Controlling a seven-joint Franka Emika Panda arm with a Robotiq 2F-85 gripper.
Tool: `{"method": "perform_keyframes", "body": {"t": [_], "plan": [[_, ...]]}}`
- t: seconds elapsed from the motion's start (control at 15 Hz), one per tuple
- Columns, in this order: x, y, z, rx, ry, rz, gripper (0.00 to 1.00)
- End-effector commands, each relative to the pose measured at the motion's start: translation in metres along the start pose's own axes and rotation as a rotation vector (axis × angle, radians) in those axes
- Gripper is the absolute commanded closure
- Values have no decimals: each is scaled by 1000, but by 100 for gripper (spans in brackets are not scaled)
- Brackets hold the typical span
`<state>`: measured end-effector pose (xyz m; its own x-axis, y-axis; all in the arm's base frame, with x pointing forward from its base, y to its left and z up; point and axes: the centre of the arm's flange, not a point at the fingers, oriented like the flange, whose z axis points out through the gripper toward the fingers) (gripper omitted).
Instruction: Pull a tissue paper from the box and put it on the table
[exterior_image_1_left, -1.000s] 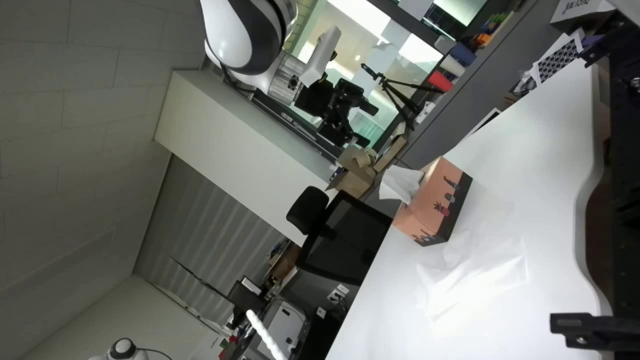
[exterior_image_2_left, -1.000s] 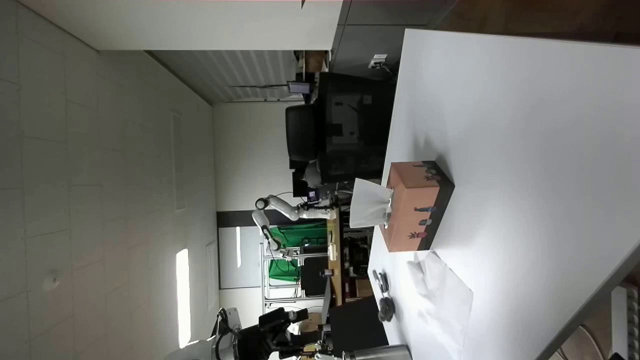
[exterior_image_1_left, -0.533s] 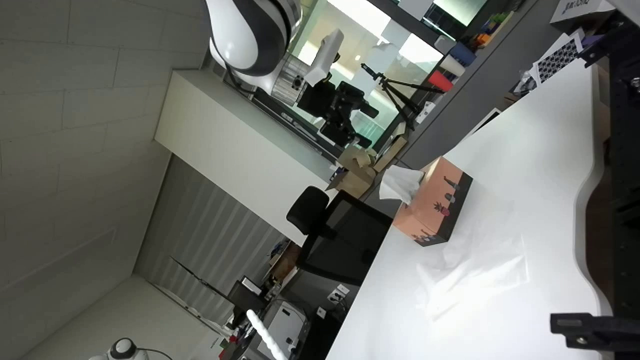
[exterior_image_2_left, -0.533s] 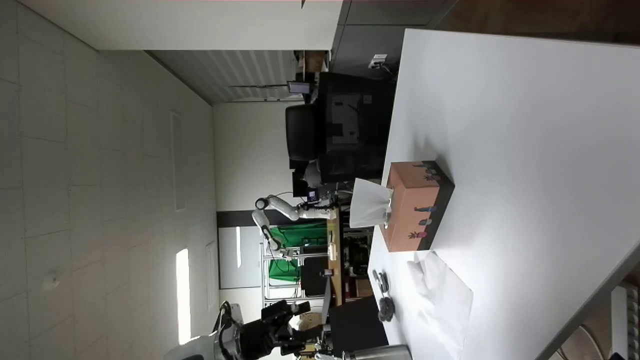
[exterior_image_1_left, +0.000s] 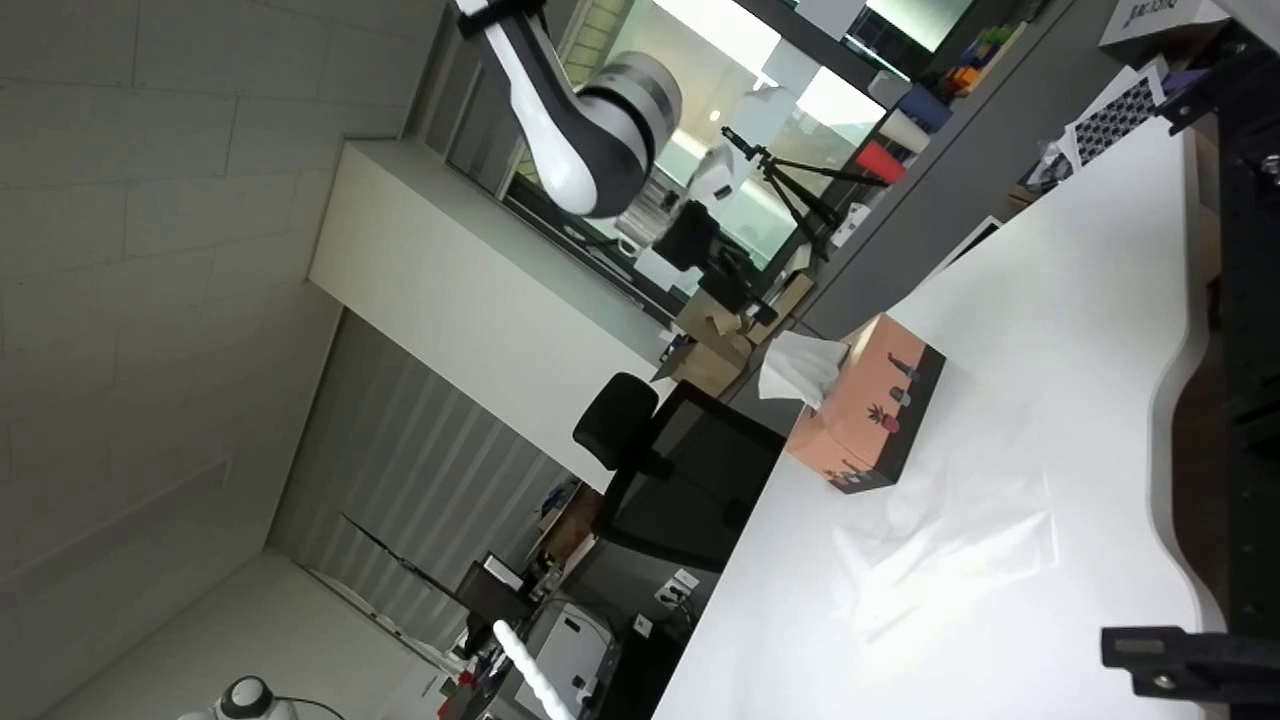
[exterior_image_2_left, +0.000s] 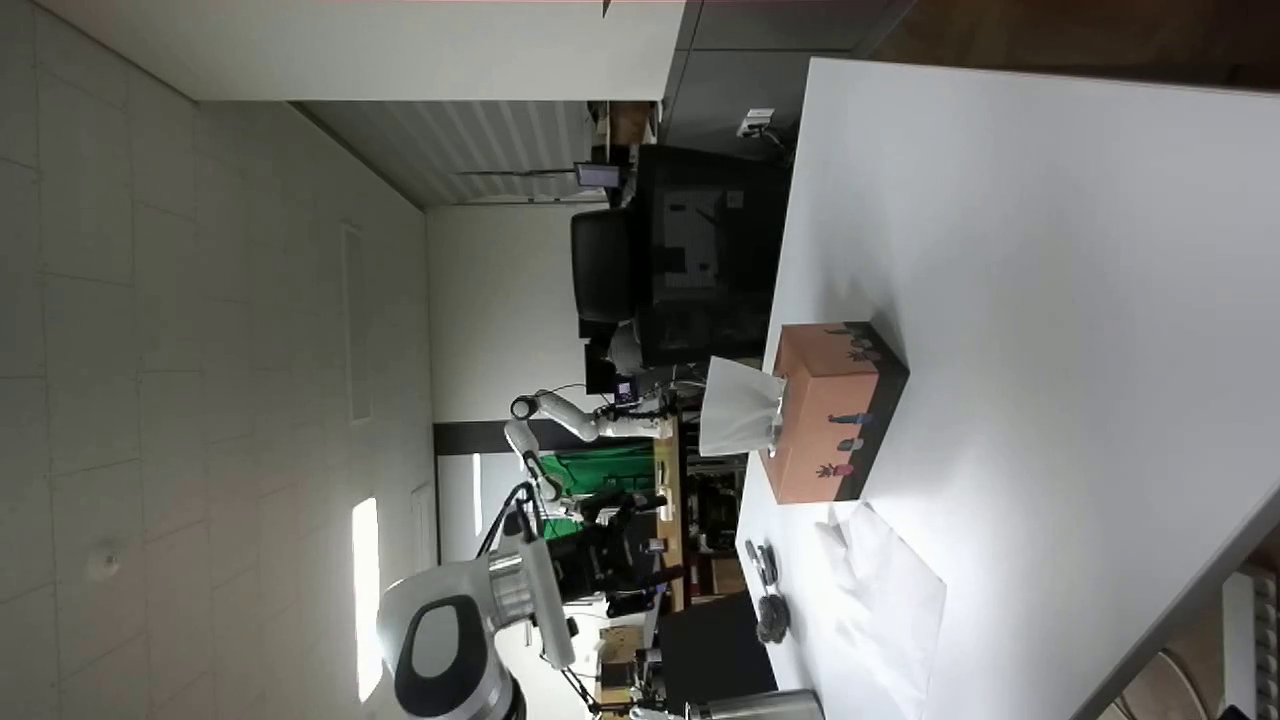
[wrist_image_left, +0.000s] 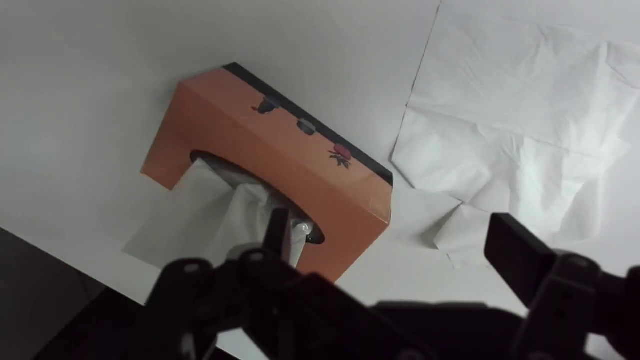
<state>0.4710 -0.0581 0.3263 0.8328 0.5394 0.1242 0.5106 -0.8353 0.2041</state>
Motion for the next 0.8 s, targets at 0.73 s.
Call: {"method": "perform_keyframes", "body": {"t": [0.73], "plan": [[122, 113, 78, 272, 23, -765, 0]]}}
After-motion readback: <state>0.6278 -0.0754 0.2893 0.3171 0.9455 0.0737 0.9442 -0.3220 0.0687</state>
